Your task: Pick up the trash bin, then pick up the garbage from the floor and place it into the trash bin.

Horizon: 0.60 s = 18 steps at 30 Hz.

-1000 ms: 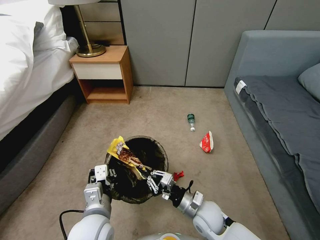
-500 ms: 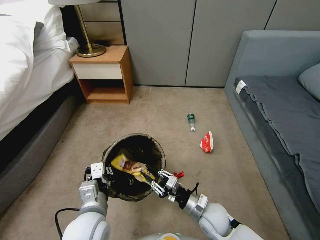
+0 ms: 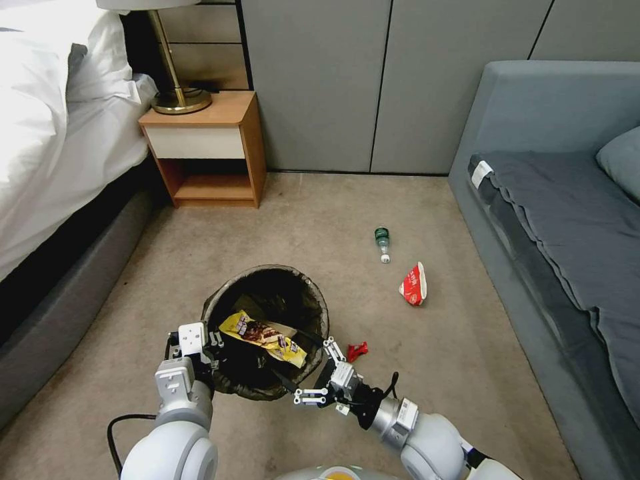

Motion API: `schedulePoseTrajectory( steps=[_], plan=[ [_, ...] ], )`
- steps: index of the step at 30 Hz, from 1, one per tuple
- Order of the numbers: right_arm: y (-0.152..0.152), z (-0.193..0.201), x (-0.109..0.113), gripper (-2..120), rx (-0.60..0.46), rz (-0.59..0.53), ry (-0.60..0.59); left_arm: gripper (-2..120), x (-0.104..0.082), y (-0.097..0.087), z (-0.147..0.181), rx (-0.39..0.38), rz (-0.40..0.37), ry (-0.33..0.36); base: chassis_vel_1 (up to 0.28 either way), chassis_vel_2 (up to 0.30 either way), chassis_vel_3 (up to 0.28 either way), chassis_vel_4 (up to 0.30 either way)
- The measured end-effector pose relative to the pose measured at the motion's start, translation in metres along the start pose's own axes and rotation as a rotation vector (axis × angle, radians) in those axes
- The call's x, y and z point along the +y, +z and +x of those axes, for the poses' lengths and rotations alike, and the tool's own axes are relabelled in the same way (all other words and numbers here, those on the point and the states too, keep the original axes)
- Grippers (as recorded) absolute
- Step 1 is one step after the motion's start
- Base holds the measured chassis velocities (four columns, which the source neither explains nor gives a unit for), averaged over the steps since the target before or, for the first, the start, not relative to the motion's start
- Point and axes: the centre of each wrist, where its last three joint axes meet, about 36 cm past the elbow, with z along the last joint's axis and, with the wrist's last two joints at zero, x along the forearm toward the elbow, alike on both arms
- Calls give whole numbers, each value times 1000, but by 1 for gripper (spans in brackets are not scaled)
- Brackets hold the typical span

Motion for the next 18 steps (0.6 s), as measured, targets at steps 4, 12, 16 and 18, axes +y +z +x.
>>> schedulePoseTrajectory(
  steps=[4,12,16,18],
  plan=[
    [-24,-12,0,100,-54,62,51,0,0,4,-2,10,-5,-3,0,0,0,0],
    [-97,-15,8,100,-226,177,390,0,4,14,-10,33,-8,-20,0,0,0,0],
    [-94,-6,16,100,-210,171,476,0,6,14,-11,34,-5,-20,0,0,0,0],
    [-82,14,35,100,-169,146,589,0,9,13,-13,32,-1,-23,0,0,0,0]
  ],
)
